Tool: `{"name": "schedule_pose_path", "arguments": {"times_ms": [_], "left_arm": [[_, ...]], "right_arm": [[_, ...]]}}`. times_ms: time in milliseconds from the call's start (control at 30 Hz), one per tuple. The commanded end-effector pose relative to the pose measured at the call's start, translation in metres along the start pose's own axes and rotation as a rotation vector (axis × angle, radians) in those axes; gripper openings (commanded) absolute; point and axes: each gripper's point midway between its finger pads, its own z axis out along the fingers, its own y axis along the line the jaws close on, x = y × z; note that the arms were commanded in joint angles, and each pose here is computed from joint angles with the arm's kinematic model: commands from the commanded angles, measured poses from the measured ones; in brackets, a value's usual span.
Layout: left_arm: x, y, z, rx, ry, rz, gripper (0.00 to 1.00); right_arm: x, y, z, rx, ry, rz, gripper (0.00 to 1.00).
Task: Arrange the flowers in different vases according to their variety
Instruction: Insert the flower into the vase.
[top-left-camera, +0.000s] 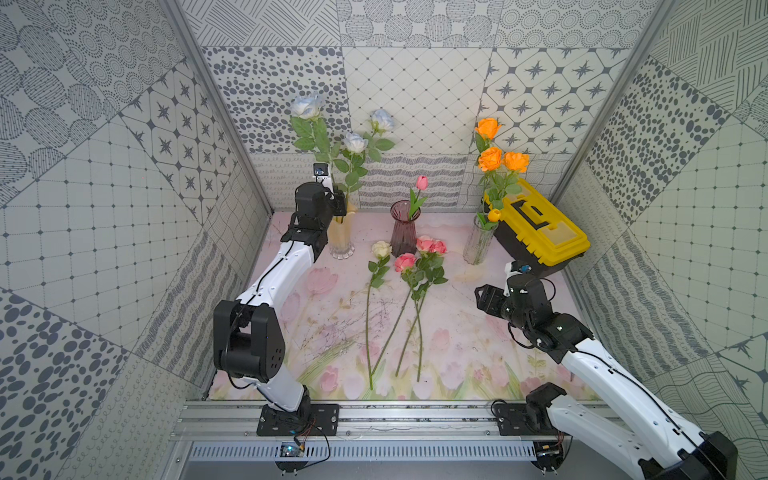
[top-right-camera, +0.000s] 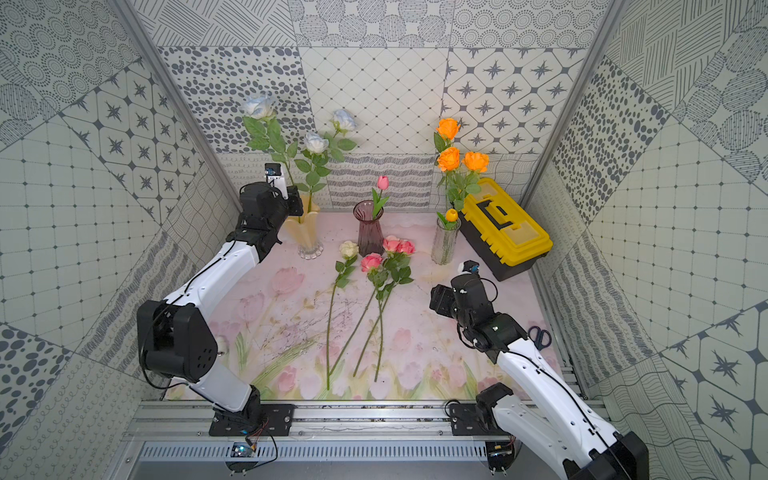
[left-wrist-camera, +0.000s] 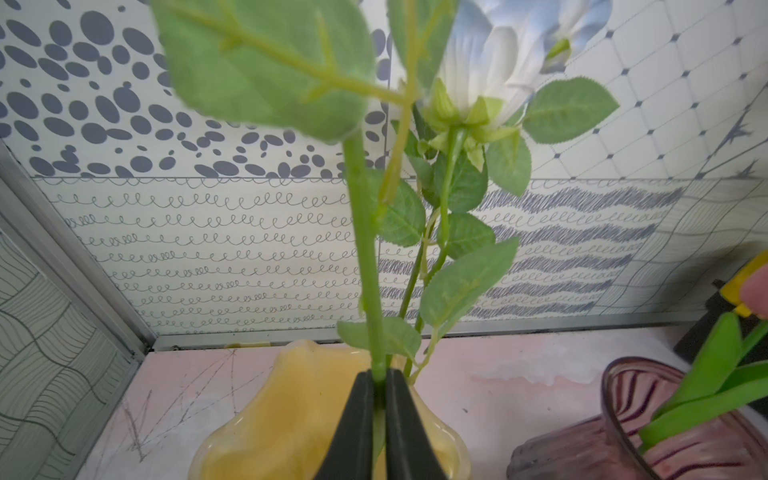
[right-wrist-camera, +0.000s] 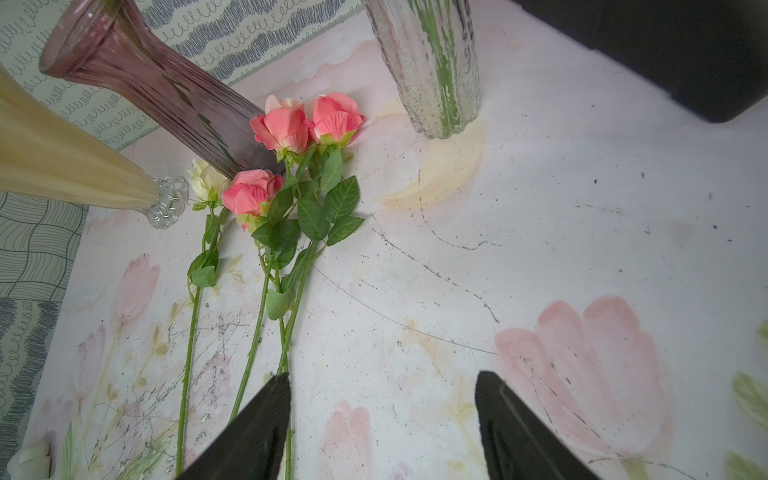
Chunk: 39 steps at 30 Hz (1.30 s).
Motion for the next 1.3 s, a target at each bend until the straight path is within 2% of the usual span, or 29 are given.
{"name": "schedule_pose_path", "arguments": {"times_ms": [0,33,100,267,567,833,1267], "left_arm": [[-0.009,-0.001,0.0,0.019,-0.042,-0.042,0.74],[-0.007,-0.001,-0.001,0.017,-0.03,-0.042,0.84],[-0.004,0.001,-0.004,0.009,-0.018,-0.042,0.92],[0.001,0.001,-0.016,0.013,0.003,-0.04,0.98],[0.008,0.0,-0.051,0.023,0.06,-0.058,0.99],[0.035,-0.006,-0.088,0.003,0.155,-0.074,0.99],[0.075,-0.045,-0.153,0.057,0.298,-0.031,0.99]], "right_arm": [[-0.002,0.01,0.002,-0.037,-0.006,0.009,0.75],[-0.001,0.011,0.003,-0.039,-0.003,0.007,0.75],[0.0,0.016,0.005,-0.048,0.006,-0.001,0.75],[0.002,0.027,0.01,-0.068,0.022,-0.021,0.75],[0.008,0.041,0.014,-0.09,0.044,-0.041,0.75],[0.015,0.05,0.018,-0.099,0.063,-0.056,0.75],[0.023,0.061,0.028,-0.107,0.094,-0.082,0.75]]}}
